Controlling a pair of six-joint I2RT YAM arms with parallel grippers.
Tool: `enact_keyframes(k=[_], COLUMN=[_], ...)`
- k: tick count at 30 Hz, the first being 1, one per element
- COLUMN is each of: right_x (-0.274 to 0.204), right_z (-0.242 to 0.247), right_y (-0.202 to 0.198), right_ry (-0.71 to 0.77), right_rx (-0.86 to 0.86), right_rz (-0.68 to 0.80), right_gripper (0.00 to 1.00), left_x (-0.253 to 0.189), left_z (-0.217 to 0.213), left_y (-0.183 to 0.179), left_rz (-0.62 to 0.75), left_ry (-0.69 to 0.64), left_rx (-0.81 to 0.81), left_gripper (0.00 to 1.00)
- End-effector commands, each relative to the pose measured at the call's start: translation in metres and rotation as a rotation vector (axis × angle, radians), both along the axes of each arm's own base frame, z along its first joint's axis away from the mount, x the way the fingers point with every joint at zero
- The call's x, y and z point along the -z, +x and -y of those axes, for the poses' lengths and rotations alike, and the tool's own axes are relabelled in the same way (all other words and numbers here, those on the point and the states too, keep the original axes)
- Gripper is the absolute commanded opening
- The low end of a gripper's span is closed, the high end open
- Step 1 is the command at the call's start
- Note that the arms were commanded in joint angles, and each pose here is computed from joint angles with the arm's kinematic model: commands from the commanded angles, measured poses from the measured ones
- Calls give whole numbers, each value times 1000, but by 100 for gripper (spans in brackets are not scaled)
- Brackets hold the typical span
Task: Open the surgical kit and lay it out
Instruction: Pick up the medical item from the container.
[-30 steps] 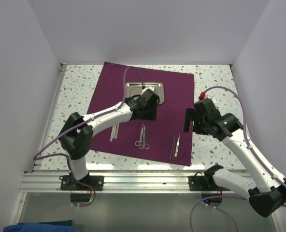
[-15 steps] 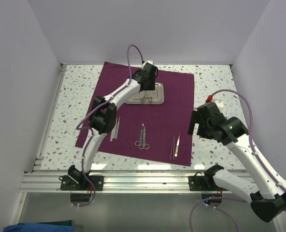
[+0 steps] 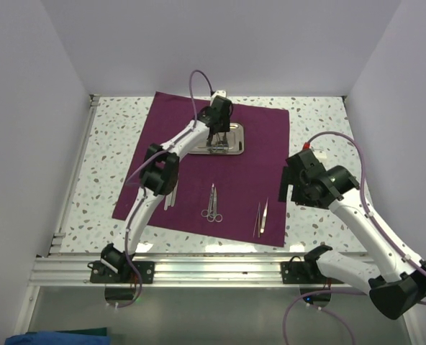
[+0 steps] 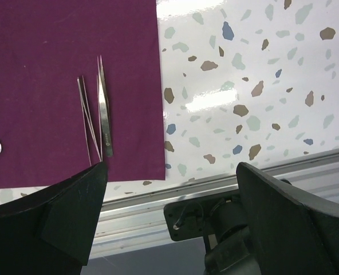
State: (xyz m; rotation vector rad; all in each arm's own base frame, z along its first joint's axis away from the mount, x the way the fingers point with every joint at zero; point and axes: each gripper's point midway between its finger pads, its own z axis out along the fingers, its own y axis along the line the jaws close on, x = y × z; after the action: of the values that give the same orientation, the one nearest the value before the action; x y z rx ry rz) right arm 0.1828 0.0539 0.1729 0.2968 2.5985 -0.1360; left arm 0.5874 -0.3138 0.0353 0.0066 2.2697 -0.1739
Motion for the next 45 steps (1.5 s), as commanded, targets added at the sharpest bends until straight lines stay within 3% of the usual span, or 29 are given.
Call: enact_keyframes(k=[1, 5, 15, 22, 31, 32, 36, 45], right_x=[-13, -10, -6, 0, -1, -1, -1, -6], right_z=[0, -1, -3, -5, -7, -7, -9, -11], right_y=[9, 11, 18, 17, 16, 16, 14, 14], right_ry=[-7, -20, -26, -9, 17, 18, 32, 59], right_rx=[2, -14, -23, -33, -44, -44, -48, -51], right_rz=[31, 21, 27, 34, 52, 49, 56, 78], right_gripper=[98, 98, 98, 98, 98, 98, 98, 99], left_x=[15, 27, 71, 98, 101, 99, 78, -44], left_z=[-19, -34, -54, -74, -75, -74, -68, -52], left_y=[14, 12, -17, -52, -68, -68, -60, -16], left_rz=[12, -21, -174, -298, -354, -353, -308, -53], left_ry=[27, 42, 198, 370, 395, 390, 351, 180], left_rx=[-42, -71, -18, 44, 95, 97, 94, 64], left_gripper=[55, 53, 29, 25, 7, 1, 0, 0])
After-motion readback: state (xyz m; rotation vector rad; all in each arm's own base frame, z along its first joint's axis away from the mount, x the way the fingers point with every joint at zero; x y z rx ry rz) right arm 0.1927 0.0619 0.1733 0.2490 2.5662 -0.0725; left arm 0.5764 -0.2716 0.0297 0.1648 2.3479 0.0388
